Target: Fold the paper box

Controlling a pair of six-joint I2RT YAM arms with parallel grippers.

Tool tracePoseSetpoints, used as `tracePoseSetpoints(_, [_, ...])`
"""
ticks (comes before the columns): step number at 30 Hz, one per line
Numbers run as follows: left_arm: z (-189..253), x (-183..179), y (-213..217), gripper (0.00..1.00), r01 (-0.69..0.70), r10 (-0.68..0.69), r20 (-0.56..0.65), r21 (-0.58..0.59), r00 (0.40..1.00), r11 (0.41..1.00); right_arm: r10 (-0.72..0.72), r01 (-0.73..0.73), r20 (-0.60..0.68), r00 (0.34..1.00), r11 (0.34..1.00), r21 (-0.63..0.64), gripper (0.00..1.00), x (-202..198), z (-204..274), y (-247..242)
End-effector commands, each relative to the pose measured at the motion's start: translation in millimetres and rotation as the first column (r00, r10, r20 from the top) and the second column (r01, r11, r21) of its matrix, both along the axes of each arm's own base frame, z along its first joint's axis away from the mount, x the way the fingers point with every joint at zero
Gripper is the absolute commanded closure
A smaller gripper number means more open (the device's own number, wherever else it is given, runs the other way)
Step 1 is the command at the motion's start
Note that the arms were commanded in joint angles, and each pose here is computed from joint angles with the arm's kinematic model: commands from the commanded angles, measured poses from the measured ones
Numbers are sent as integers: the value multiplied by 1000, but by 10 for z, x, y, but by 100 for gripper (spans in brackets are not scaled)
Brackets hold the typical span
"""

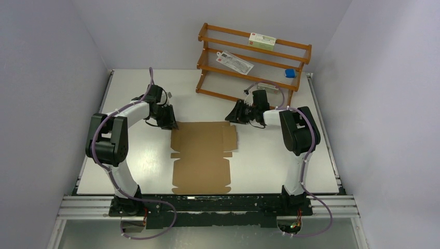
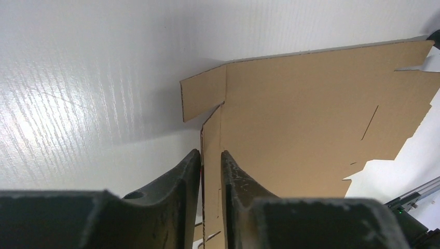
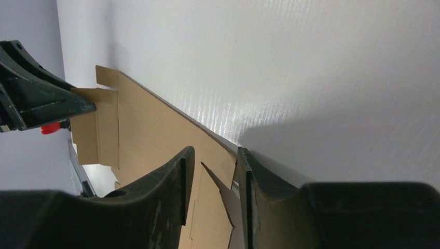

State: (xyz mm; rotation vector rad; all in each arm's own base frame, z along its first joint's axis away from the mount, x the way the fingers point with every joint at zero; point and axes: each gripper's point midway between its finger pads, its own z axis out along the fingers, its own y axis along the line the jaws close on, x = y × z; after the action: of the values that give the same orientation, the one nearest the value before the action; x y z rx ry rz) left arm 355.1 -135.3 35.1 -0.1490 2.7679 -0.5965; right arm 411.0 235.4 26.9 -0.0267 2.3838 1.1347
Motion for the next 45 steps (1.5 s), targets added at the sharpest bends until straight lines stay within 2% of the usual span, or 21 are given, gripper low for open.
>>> tracePoseSetpoints(1, [17,4,-27,76,12,-12,12,-29,1000,1000,43,-43,-1,999,999,15,61,-78,104,56])
tracePoseSetpoints(6, [14,-19,-29,78,9,-8,11,-32,1000,999,55,-55,21,998,998,6,65,-86,252,101])
tracePoseSetpoints(11, [37,-14,-25,80,1,-1,20,-33,1000,999,44,-42,40,998,998,-56,72,-76,324,132])
tracePoseSetpoints(18, [51,-13,-9,82,-6,7,24,-25,1000,1000,54,-38,79,995,981,-190,75,-70,389,257])
tracePoseSetpoints(28, [78,-15,6,83,-12,12,32,-19,999,1000,76,-17,130,989,914,-406,75,-49,344,520])
tracePoseSetpoints(31, [91,-11,9,82,-12,12,37,-17,999,1000,89,-22,149,985,916,-401,73,-23,430,568])
tracePoseSetpoints(37, [142,11,5,83,-17,18,56,-25,998,1000,70,18,224,972,930,-368,59,-9,766,395])
tracePoseSetpoints(42, [195,82,-9,85,-44,48,79,-52,996,998,22,54,257,966,957,-285,51,-172,975,78])
tracePoseSetpoints(45, [226,151,-46,86,-64,70,89,-78,994,995,-10,62,214,977,970,-235,49,-346,865,-132])
